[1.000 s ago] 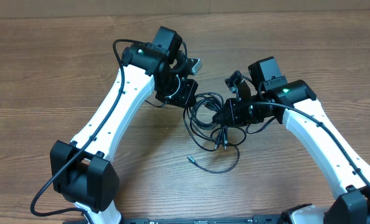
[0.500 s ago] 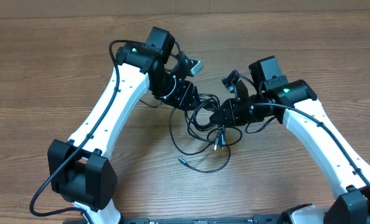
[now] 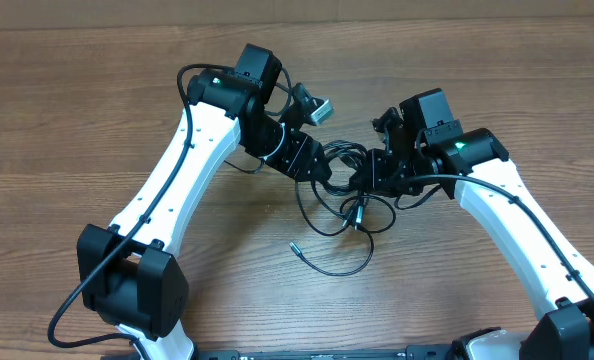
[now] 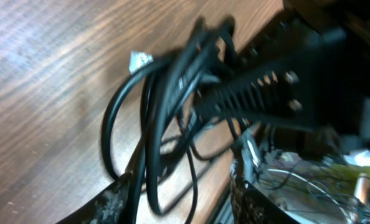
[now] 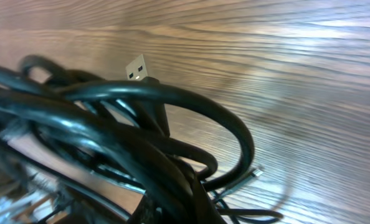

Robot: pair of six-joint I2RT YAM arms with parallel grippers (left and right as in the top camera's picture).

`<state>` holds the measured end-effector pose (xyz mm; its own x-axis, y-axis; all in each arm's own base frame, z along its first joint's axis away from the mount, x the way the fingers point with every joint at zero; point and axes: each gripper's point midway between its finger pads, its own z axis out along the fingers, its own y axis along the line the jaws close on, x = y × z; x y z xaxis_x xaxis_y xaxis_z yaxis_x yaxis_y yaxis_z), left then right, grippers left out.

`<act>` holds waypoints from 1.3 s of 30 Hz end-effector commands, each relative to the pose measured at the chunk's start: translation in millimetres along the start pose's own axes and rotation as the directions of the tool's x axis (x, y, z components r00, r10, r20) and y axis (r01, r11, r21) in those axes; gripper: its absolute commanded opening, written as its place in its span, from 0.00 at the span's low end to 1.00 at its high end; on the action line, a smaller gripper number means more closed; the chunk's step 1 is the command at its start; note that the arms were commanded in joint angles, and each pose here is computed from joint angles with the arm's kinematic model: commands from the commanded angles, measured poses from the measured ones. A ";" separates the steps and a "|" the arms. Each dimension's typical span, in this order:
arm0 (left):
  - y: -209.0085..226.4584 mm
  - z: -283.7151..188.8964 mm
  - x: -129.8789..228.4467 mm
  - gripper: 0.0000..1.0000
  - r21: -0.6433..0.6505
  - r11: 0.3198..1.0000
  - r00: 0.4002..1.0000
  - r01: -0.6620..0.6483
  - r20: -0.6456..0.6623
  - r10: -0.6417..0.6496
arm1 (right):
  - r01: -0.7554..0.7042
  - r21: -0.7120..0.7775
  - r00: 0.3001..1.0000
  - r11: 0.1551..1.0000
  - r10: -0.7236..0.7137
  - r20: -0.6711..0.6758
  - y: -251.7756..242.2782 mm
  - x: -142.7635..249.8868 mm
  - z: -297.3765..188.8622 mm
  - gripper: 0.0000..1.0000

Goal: Untangle cables

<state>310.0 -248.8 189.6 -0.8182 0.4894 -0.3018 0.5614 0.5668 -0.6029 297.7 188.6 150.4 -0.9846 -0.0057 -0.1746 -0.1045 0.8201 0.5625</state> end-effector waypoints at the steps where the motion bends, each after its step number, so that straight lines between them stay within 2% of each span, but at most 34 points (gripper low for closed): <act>1: 2.5 -3.3 -0.3 0.51 -0.052 0.998 0.999 -0.045 0.010 0.046 | 0.042 -0.117 0.999 0.992 -0.045 -0.027 20.5 4.7 -1.3 0.04; 3: 5.4 -0.7 -1.9 0.49 -0.056 0.998 0.999 -0.040 0.018 0.041 | 0.068 -0.173 0.996 0.983 -0.075 -0.038 30.0 7.6 -2.7 0.04; 6: 10.7 3.9 0.4 0.32 -0.064 0.997 0.999 -0.037 0.014 0.038 | 0.112 -0.241 0.991 0.964 -0.127 -0.046 41.0 11.7 -5.3 0.04; 8: 22.7 4.5 3.9 0.04 -0.125 0.992 1.000 0.005 0.001 -0.005 | 0.115 -0.253 0.990 0.961 -0.131 -0.047 42.9 12.4 -5.9 0.04; 9: 25.7 4.0 4.4 0.04 -0.142 0.990 1.000 0.024 0.001 -0.024 | 0.115 -0.251 0.990 0.961 -0.131 -0.047 42.5 12.3 -5.8 0.05; 10: 26.5 3.9 4.4 0.04 -0.146 0.989 0.999 0.038 0.003 -0.038 | 0.116 -0.243 0.990 0.963 -0.130 -0.045 41.3 11.8 -5.4 0.16; 11: 26.8 3.4 4.2 0.04 -0.146 0.988 0.999 0.047 0.006 -0.047 | 0.115 -0.201 0.991 0.973 -0.125 -0.039 34.0 10.1 -3.7 0.38; 13: 27.2 1.9 3.4 0.04 -0.147 0.987 0.998 0.059 0.012 -0.058 | 0.072 -0.072 0.997 0.995 -0.075 -0.034 11.8 7.9 -0.6 0.44; 16: 28.1 -5.6 1.4 0.04 -0.150 0.986 0.997 0.077 0.034 -0.073 | 0.050 0.025 0.998 0.998 -0.049 -0.033 -5.4 8.7 -0.3 0.42; 19: 8.8 -13.1 -2.6 0.04 -0.080 0.995 0.997 0.057 0.065 -0.052 | 0.055 0.024 0.998 0.998 -0.055 -0.023 -4.8 6.2 -0.2 0.41; 20: 5.8 -16.1 -2.8 0.04 -0.079 0.996 0.996 0.051 0.072 -0.046 | 0.058 0.021 0.998 0.998 -0.058 -0.020 -4.2 5.3 -0.1 0.38; 23: 4.0 -17.7 -2.9 0.04 -0.079 0.996 0.996 0.047 0.076 -0.041 | 0.058 0.008 0.998 0.998 -0.058 -0.024 -2.0 6.3 -0.1 0.29; 24: 3.4 -17.5 -3.0 0.04 -0.077 0.996 0.996 0.046 0.076 -0.041 | 0.057 -0.052 0.997 0.997 -0.059 -0.043 8.1 10.0 -0.4 0.25; 27: 4.9 -17.5 -3.6 0.04 -0.085 0.995 0.996 0.045 0.078 -0.039 | 0.061 -0.115 0.996 0.991 -0.069 -0.064 18.6 14.8 -1.6 0.25; 30: 25.8 -20.5 -0.7 0.04 -0.202 0.972 0.991 0.119 0.081 -0.105 | 0.057 -0.113 0.995 0.992 -0.066 -0.069 18.0 16.0 -1.6 0.25; 31: 48.7 -26.9 2.9 0.04 -0.327 0.916 0.972 0.231 0.113 -0.205 | 0.056 -0.113 0.995 0.992 -0.064 -0.070 18.0 16.2 -1.6 0.25; 32: 53.6 -28.8 3.7 0.04 -0.350 0.898 0.964 0.265 0.126 -0.235 | 0.056 -0.113 0.995 0.992 -0.064 -0.071 17.9 16.5 -1.6 0.25; 36: 37.5 -23.3 -2.0 0.04 -0.256 0.934 0.966 0.251 0.125 -0.226 | 0.053 -0.111 0.995 0.992 -0.062 -0.075 17.5 17.5 -1.6 0.25; 39: 3.6 -17.5 -7.9 0.04 -0.068 0.987 0.986 0.143 0.101 -0.136 | 0.056 -0.112 0.995 0.992 -0.065 -0.071 17.8 16.5 -1.6 0.26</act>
<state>334.5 -215.9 172.9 -0.9273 0.2965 -0.2284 0.3710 0.8082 -0.4573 279.1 200.8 157.3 -0.9851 -0.0927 -0.1451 -0.1644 0.7563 0.6332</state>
